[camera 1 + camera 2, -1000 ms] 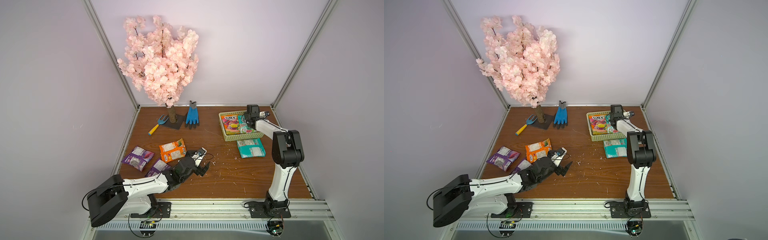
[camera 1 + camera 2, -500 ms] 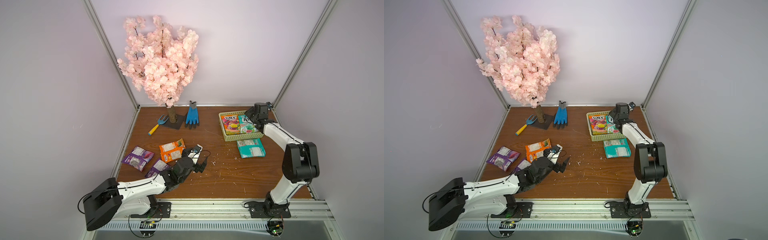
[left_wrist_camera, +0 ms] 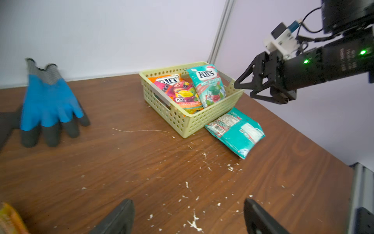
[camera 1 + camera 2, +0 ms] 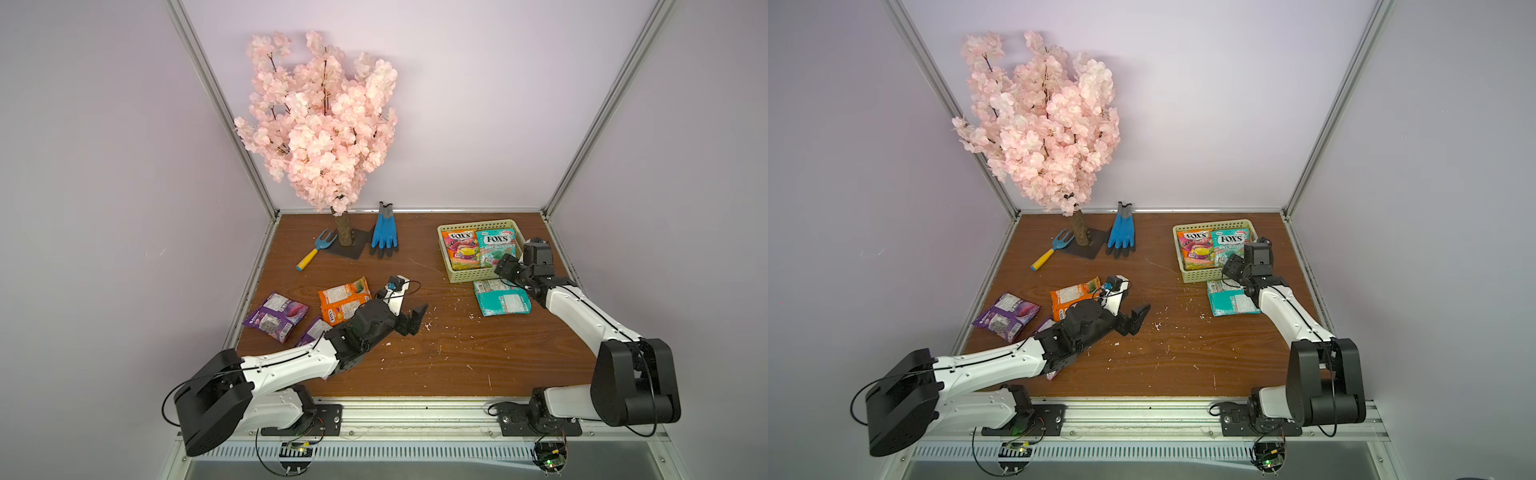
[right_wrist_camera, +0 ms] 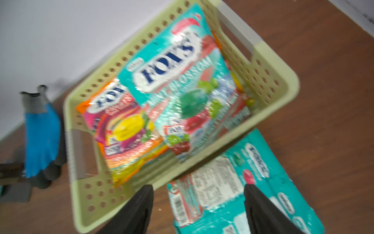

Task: Put the candies in the basket
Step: Place the candy in the basket, then pick up the candy at the center of the board.

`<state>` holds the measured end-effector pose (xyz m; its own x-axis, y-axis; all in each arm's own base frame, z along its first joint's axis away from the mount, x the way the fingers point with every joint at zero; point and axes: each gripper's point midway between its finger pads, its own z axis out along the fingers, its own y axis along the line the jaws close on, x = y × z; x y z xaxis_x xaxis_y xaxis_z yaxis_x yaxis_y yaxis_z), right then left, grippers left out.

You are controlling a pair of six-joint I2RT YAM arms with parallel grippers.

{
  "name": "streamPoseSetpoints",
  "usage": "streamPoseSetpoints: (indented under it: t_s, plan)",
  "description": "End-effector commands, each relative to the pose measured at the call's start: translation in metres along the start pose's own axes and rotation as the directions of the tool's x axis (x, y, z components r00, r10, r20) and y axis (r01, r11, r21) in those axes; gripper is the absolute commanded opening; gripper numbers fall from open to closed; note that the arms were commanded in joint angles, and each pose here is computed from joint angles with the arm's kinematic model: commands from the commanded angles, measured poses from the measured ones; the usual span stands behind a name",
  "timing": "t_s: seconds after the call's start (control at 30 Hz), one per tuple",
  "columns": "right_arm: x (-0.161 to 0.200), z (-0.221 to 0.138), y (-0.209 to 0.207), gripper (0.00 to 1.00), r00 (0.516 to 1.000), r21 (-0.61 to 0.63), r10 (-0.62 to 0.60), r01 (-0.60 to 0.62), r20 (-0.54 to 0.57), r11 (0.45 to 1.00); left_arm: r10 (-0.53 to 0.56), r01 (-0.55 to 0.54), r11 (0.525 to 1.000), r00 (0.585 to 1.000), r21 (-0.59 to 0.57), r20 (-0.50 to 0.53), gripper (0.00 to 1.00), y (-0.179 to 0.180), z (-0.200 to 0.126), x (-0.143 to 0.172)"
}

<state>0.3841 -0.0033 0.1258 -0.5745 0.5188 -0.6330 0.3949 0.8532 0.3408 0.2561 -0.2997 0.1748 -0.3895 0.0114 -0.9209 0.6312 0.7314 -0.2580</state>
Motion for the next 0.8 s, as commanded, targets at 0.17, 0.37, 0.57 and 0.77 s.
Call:
streamPoseSetpoints:
  t_s: [0.17,0.37,0.57,0.77]
  plan:
    - [-0.018,0.004,-0.082,0.56,0.987,0.085,0.157,-0.16,0.043,0.984,-0.033,0.046,0.978,0.997,0.203,-0.065,0.78,-0.049,0.03,0.009]
    - [0.001,0.033,-0.085,0.24,0.975,-0.084,0.106,-0.124,-0.194,0.989,-0.028,0.049,0.972,0.995,0.228,-0.093,0.78,-0.056,0.037,0.016]
    - [0.011,0.035,-0.084,0.23,0.973,-0.115,0.005,-0.032,-0.232,0.993,-0.014,0.032,0.98,0.996,0.197,-0.091,0.83,-0.048,0.034,0.021]
    - [0.019,0.038,-0.083,0.25,0.966,-0.138,-0.026,-0.01,-0.256,0.99,-0.01,0.026,0.982,0.996,0.185,-0.089,0.84,-0.046,0.032,0.022]
